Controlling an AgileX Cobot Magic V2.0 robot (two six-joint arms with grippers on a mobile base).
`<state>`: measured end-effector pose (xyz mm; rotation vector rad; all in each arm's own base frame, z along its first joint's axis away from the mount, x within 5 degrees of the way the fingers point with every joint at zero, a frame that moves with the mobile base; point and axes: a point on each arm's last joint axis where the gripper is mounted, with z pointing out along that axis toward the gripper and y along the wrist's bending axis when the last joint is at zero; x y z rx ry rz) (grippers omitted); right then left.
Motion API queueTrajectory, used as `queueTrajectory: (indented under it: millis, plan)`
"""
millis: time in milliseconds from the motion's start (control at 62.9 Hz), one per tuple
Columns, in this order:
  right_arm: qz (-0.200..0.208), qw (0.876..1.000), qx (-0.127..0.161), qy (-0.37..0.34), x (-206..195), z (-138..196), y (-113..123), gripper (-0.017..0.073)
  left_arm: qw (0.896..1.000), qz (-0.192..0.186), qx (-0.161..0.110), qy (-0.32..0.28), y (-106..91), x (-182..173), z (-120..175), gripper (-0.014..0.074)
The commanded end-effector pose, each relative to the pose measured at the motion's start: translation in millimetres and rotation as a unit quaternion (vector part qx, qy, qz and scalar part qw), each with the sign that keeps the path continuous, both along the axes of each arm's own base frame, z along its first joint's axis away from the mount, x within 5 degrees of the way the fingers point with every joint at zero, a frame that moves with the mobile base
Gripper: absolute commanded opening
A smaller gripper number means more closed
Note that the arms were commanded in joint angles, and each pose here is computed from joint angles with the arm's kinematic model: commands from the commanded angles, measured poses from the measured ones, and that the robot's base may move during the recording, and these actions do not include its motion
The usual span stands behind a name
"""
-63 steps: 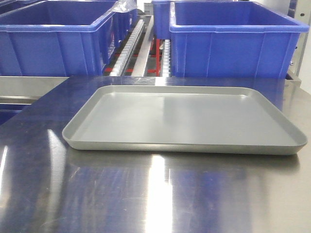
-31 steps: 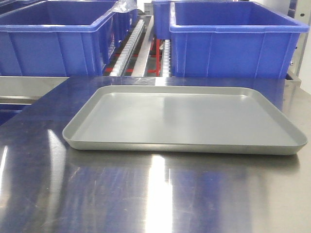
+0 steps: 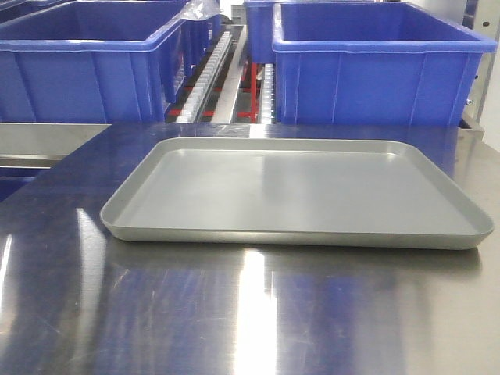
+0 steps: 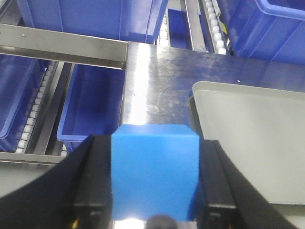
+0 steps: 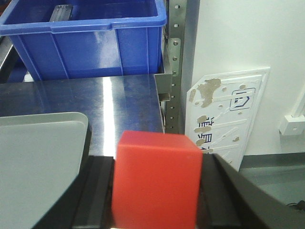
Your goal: Sort and place red and blue blocks on shelf
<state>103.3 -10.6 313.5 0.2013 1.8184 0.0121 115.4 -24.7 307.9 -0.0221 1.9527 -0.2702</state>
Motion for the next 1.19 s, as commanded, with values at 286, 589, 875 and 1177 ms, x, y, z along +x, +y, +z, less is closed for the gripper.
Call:
queueTrajectory:
  millis: [286,589,875,1177]
  plan:
    - [-0.004,0.998,-0.016,-0.058,0.6,17.4,-1.3,0.0055,0.998,-0.007,-0.009,-0.066,-1.3,2.5,13.7,0.0134]
    - [-0.004,0.998,-0.016,-0.058,0.6,17.4,-1.3,0.0055,0.998,-0.006,-0.008,-0.061,-1.0,2.3,12.9,0.0134]
    - [-0.004,0.998,-0.016,-0.058,0.6,17.4,-1.3,0.0055,0.998,-0.006,-0.008,-0.061,-1.0,2.3,12.9,0.0134]
    - [-0.004,0.998,-0.016,-0.058,0.6,17.4,-1.3,0.0055,0.998,-0.006,-0.008,-0.061,-1.0,2.3,12.9,0.0134]
